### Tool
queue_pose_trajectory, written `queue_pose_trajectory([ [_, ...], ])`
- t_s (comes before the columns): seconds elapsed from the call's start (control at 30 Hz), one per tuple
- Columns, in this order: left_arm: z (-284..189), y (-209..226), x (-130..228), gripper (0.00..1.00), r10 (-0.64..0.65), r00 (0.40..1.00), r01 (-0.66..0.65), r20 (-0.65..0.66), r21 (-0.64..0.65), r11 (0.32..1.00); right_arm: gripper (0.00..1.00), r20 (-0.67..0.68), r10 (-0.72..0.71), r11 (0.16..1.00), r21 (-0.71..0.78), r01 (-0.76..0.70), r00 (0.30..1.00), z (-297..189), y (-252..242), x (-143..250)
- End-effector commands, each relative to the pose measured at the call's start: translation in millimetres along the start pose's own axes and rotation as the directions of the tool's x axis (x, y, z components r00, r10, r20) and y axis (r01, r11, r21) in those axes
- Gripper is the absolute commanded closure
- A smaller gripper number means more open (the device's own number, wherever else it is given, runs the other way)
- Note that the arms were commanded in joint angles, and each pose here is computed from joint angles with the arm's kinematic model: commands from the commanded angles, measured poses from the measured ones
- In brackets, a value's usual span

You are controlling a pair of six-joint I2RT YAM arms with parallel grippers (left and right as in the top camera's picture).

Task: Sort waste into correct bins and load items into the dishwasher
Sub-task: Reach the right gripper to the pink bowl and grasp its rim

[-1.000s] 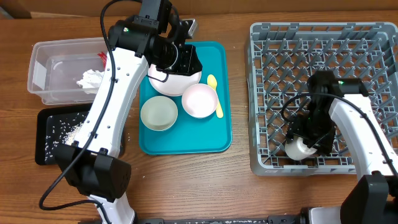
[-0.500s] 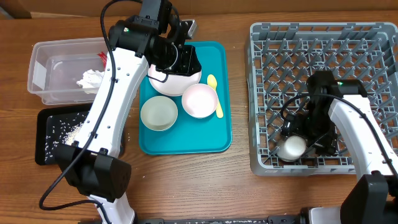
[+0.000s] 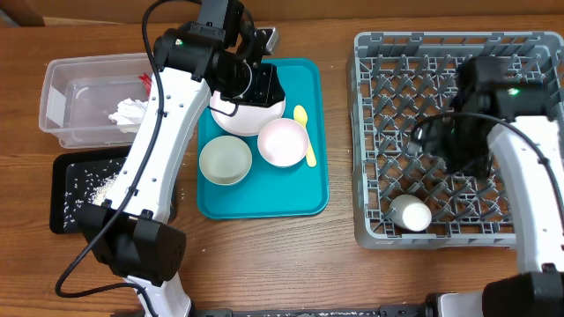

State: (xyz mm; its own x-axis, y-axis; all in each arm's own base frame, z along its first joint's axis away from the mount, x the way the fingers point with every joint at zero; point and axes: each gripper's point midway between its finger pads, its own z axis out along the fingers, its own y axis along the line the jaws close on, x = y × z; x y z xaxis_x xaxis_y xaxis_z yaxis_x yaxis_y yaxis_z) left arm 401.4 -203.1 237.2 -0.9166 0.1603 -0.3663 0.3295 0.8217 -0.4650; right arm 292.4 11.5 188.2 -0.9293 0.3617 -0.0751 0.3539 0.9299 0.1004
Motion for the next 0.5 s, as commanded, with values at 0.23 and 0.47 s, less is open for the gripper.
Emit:
queue_pose_trajectory([
  [0.23, -48.9, 72.3, -24.3, 0.75, -0.156, 0.978, 0.172, 0.140, -0.109, 0.979, 0.02, 0.189, -0.219, 0.918, -0.293, 0.268, 0.957, -24.0, 125.6, -15.3],
  [0.47, -98.6, 144.5, -26.0, 0.51, -0.285, 0.926, 0.329, 0.248, -0.158, 0.931, 0.20, 0.151, -0.308, 0.886, -0.315, 0.341, 0.939, 34.8, 199.3, -8.9],
])
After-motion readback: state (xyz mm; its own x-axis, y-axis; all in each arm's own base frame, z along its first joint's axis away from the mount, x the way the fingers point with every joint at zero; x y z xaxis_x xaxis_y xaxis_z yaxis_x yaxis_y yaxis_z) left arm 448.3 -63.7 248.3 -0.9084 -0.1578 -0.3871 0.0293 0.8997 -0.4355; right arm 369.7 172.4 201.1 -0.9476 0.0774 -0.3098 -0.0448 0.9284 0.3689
